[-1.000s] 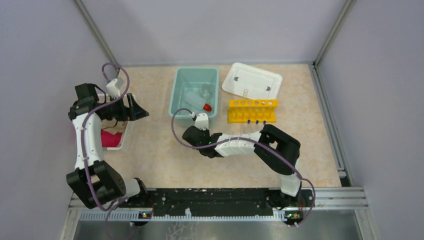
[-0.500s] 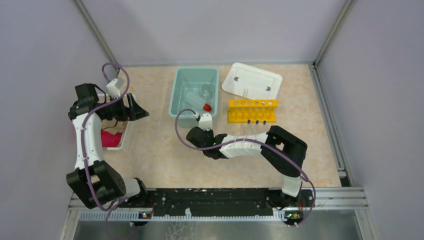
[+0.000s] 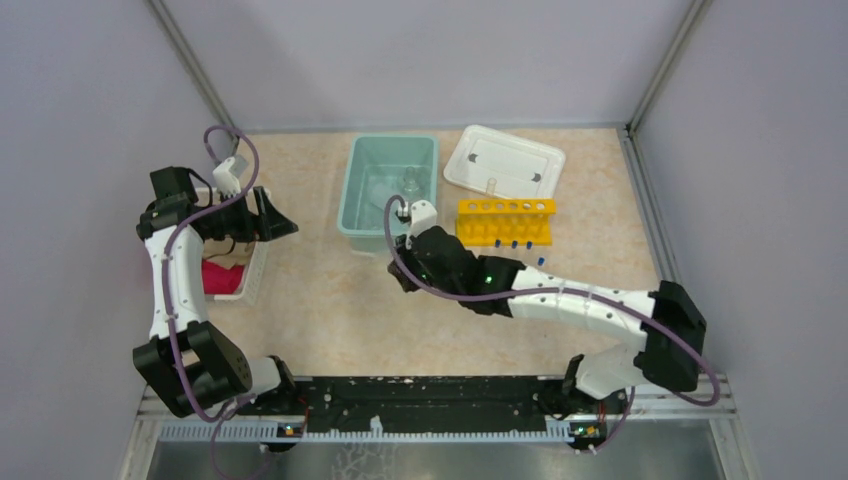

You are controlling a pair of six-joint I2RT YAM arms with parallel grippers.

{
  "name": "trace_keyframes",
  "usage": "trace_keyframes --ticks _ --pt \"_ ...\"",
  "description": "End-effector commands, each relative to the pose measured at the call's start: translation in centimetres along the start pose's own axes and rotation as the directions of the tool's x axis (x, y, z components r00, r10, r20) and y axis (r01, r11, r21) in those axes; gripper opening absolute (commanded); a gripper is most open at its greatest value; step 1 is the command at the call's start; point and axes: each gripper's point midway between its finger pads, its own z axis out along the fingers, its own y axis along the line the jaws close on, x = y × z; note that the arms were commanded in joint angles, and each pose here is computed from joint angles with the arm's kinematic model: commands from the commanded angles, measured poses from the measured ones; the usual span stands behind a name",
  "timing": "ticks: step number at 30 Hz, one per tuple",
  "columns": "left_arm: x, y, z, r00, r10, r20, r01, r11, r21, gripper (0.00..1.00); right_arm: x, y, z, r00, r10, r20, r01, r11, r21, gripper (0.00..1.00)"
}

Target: Organize the chemistry lab equipment

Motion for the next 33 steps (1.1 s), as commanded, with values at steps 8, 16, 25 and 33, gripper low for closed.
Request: trace_keyframes --ticks 8,16,25,33 --pt "-0.4 -0.8 -0.5 1.0 0.011 0.022 -0.012 1.0 0.026 0.86 -13.1 -0.4 -1.2 0.984 0.128 0.12 -0.12 0.99 -0.074 0.0" --pt "-0.2 -1.0 -0.5 1.0 0.012 0.022 -0.013 1.0 0.029 0.86 -13.3 -4.3 4.5 0.978 0.201 0.051 -0.202 0.979 0.025 0.0" --pt "-0.3 -0.9 -0.3 1.0 0.005 0.021 -0.006 0.999 0.038 0.86 -14.4 -5.6 5.3 0.98 0.2 0.008 -0.2 0.979 0.032 0.49" --pt "-0.3 -0.9 -0.3 1.0 0.006 0.024 -0.007 0.999 0.045 0.87 -20.0 -10.4 0.9 0.963 0.226 0.146 -0.241 0.966 0.097 0.55"
